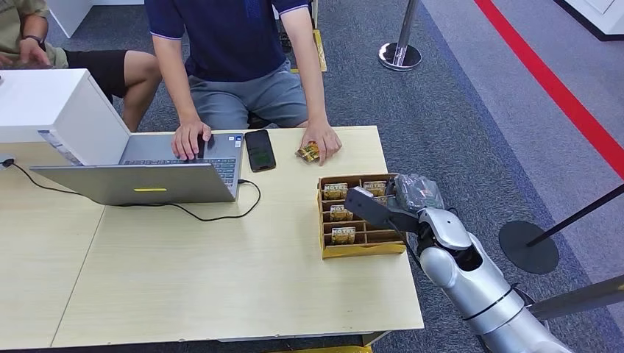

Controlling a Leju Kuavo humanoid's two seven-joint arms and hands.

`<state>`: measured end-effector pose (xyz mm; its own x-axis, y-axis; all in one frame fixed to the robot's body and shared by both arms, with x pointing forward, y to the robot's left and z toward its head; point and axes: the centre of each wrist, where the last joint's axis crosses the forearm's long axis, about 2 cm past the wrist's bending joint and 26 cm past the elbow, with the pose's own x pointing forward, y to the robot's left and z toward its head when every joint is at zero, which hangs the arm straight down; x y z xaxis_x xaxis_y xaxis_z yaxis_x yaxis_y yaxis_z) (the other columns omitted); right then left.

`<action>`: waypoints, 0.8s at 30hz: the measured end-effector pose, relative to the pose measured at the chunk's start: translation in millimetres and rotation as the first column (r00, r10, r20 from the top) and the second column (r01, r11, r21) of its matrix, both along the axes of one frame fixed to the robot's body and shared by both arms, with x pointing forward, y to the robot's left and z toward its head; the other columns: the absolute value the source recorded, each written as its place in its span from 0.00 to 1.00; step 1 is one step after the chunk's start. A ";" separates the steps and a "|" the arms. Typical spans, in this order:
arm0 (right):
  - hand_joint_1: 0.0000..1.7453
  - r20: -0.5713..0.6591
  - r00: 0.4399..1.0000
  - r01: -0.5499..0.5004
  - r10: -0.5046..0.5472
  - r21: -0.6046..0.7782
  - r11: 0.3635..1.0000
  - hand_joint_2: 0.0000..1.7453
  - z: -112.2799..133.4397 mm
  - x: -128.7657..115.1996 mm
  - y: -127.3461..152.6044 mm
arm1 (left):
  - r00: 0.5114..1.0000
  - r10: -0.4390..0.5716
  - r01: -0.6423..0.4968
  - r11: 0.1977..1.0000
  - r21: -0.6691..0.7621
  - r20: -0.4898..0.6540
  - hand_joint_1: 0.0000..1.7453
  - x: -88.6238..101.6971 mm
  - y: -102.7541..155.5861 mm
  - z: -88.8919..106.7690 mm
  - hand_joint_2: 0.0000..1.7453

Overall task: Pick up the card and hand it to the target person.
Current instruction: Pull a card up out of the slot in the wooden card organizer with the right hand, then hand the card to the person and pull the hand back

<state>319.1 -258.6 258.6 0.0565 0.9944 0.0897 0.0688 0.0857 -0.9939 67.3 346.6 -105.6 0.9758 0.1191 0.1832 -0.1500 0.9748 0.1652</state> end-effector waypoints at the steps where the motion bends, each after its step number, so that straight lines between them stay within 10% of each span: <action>1: 0.81 0.012 1.000 -0.001 0.001 0.002 1.000 1.00 4.1 -1.5 0.1 | 1.000 0.001 -0.001 1.000 -0.001 0.000 0.00 0.0 -0.3 0.0 1.00; 24: 0.81 0.330 0.934 -0.226 0.138 0.248 0.942 1.00 25.9 5.7 28.4 | 0.998 -0.064 0.064 0.998 -0.009 0.010 0.00 0.3 1.1 0.1 1.00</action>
